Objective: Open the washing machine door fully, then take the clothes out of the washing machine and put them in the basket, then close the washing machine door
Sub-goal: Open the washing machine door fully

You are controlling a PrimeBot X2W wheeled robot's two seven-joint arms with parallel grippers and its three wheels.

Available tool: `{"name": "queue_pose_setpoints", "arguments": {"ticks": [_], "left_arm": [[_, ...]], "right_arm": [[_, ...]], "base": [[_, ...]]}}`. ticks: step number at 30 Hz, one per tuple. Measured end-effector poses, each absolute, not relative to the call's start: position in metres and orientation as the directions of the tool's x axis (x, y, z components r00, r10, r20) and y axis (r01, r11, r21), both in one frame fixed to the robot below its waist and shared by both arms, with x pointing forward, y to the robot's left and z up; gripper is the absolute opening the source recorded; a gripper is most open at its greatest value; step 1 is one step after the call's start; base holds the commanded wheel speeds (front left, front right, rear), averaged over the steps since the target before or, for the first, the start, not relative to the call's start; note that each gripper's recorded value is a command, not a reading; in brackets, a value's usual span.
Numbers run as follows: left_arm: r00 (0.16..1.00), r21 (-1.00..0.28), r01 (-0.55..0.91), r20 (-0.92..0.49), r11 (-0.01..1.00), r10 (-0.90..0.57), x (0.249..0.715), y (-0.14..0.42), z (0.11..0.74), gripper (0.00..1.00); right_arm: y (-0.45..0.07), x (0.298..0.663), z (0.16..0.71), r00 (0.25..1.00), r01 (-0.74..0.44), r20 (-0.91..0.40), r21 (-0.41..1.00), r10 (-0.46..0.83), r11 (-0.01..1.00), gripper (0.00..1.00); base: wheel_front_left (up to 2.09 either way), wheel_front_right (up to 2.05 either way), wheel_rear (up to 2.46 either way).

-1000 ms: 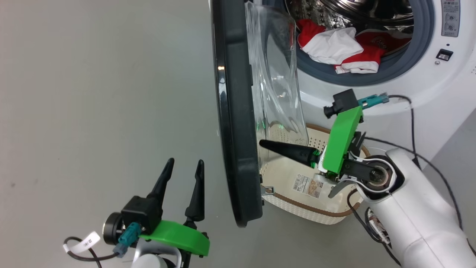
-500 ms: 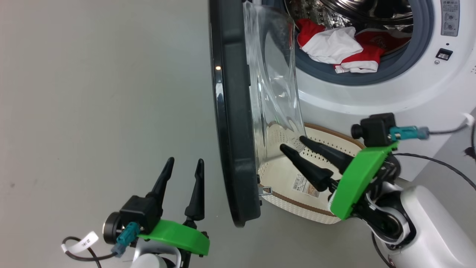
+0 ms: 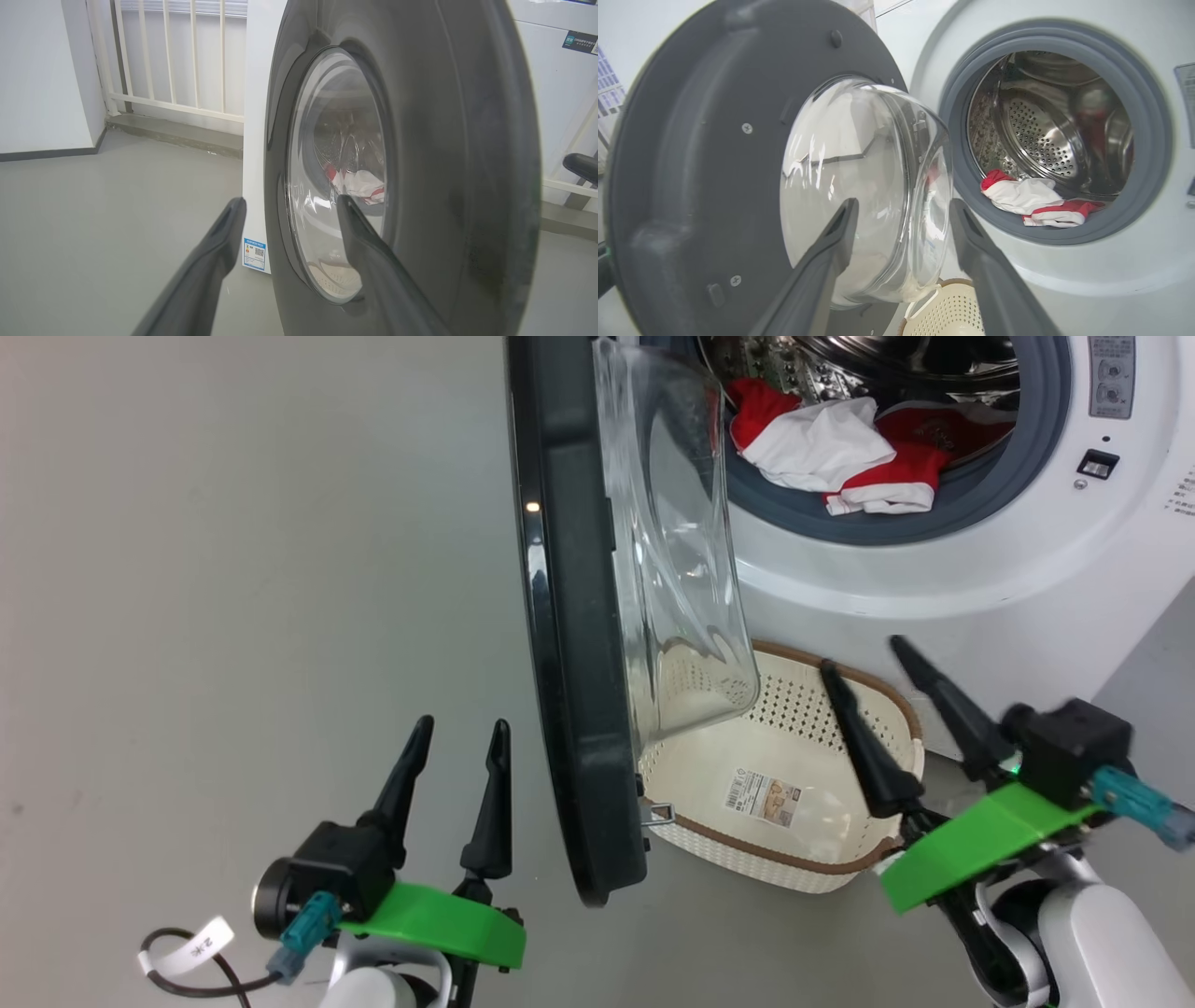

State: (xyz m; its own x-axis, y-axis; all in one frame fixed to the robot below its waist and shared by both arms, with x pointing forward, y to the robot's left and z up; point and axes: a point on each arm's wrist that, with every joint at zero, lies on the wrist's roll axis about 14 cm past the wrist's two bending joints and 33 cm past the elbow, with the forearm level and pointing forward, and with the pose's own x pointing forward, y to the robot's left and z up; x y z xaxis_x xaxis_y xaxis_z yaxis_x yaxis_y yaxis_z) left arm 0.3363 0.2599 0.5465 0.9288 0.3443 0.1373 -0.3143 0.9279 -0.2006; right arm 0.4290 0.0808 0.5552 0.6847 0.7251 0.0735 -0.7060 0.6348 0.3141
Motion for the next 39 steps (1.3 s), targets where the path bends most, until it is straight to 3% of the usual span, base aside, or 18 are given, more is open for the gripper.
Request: {"name": "queue_pose_setpoints", "arguments": {"ticks": [11,20,34,35,36,39], "left_arm": [[0.928,-0.191,-0.306,0.158,0.933,0.337,0.331,0.257,0.552,1.0],[0.925,-0.198,-0.318,0.15,0.927,0.35,0.322,0.259,0.548,1.0],[0.926,-0.197,-0.318,0.147,0.927,0.349,0.322,0.258,0.547,1.0],[0.926,-0.198,-0.318,0.147,0.927,0.349,0.322,0.259,0.547,0.47],[0.926,-0.198,-0.318,0.146,0.927,0.349,0.322,0.259,0.546,0.01],[0.926,-0.198,-0.317,0.145,0.927,0.348,0.322,0.258,0.546,0.0]], "right_arm": [[0.027,0.436,0.538,0.814,-0.581,0.126,0.21,0.567,0.787,1.0],[0.013,0.414,0.498,0.831,-0.541,0.03,0.271,0.555,0.796,1.0],[0.011,0.413,0.501,0.836,-0.535,0.046,0.285,0.546,0.795,1.0],[0.011,0.413,0.501,0.837,-0.535,0.046,0.286,0.546,0.795,1.0],[0.011,0.413,0.501,0.837,-0.535,0.046,0.286,0.546,0.795,1.0],[0.011,0.413,0.501,0.837,-0.533,0.045,0.287,0.545,0.796,1.0]], "base": [[0.0,0.0,0.0],[0.0,0.0,0.0],[0.0,0.0,0.0],[0.0,0.0,0.0],[0.0,0.0,0.0],[0.0,0.0,0.0]]}}
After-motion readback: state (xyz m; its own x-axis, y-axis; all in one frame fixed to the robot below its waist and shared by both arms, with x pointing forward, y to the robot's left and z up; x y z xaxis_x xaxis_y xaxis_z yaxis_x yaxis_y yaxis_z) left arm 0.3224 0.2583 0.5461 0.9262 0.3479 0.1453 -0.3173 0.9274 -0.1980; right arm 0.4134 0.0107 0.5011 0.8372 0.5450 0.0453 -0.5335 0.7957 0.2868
